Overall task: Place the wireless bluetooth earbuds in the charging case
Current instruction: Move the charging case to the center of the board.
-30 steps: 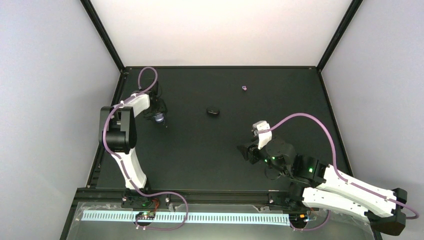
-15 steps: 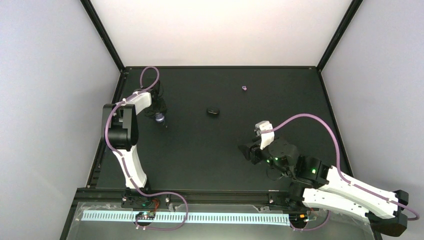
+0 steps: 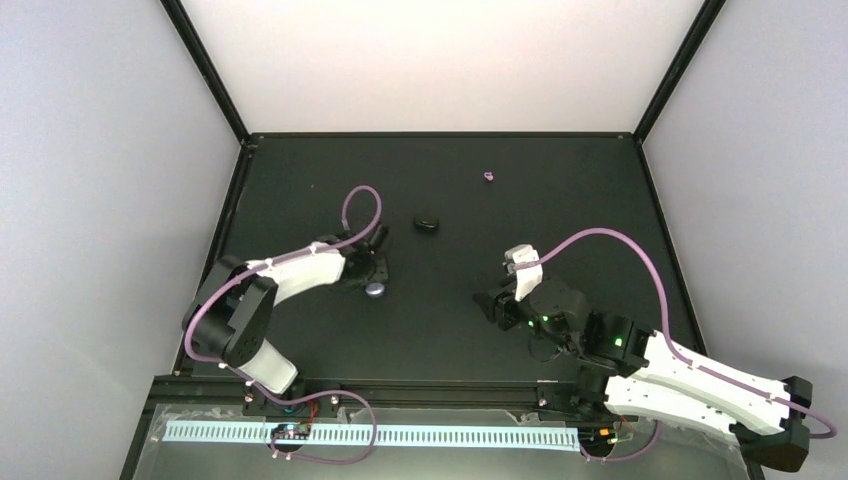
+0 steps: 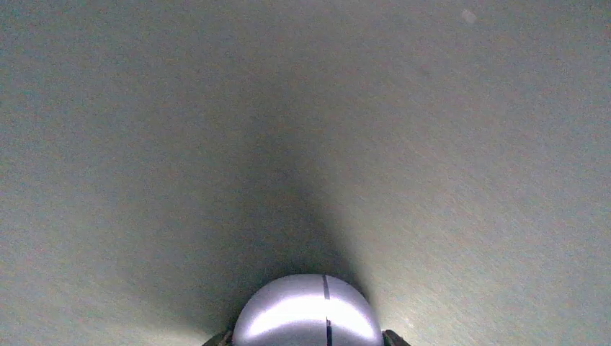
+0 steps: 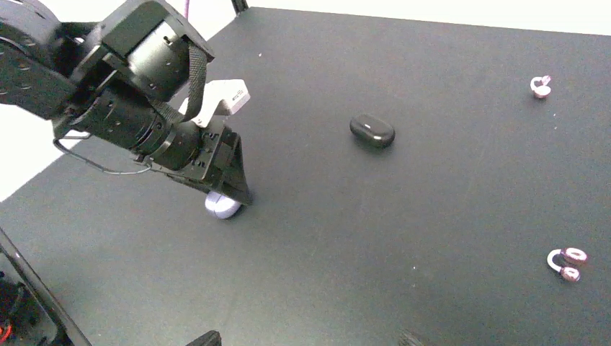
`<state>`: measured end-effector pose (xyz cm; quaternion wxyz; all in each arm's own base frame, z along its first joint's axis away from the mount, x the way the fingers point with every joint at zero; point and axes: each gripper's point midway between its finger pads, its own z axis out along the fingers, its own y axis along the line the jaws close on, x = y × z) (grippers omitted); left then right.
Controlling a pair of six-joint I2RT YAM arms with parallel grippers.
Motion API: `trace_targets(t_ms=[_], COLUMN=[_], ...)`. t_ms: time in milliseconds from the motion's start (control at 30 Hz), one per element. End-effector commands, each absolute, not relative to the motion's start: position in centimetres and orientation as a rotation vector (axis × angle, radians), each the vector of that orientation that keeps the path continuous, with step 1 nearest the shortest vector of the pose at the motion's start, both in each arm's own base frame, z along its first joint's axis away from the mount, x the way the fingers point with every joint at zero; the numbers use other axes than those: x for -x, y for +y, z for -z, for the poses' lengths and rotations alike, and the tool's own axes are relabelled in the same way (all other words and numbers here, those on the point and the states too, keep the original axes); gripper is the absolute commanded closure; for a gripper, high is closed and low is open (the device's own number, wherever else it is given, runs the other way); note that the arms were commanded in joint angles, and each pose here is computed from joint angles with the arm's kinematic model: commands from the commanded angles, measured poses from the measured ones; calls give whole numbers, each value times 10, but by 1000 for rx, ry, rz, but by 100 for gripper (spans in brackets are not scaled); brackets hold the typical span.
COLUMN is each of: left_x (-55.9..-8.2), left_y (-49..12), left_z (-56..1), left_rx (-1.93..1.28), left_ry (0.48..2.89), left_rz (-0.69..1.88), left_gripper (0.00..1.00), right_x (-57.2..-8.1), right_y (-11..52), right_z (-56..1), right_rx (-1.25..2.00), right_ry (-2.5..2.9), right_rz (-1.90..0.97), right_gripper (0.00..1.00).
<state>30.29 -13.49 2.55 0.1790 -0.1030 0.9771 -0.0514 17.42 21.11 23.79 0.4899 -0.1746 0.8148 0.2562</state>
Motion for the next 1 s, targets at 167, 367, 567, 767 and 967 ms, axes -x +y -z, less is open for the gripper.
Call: trace_targets(t_ms=[167,367,567,767,967], left_x=[-268,-281,-278,-273,-251], left_y=[-209,-225,-212,-143,-115], left_z=[-16,-33,-78,-185,-305], left_rx=[538,518,445,326,81], left_ry=[2760,2729,2648,2308,1861], left_rz=[256,233,298,293,402], left_gripper=[53,25,1,1,1], right_x=[-175,-174,-174,-180,-194], right_y=[213,209,215,256,327], right_z=[-229,-224,-215,-199,-166], right_rx=[422,403,422,520,616], right_ry=[1994,2015,2035,2096,2200], right_rz=[-625,-618,-619,-627,-678], right_gripper=[36,36,36,36,36])
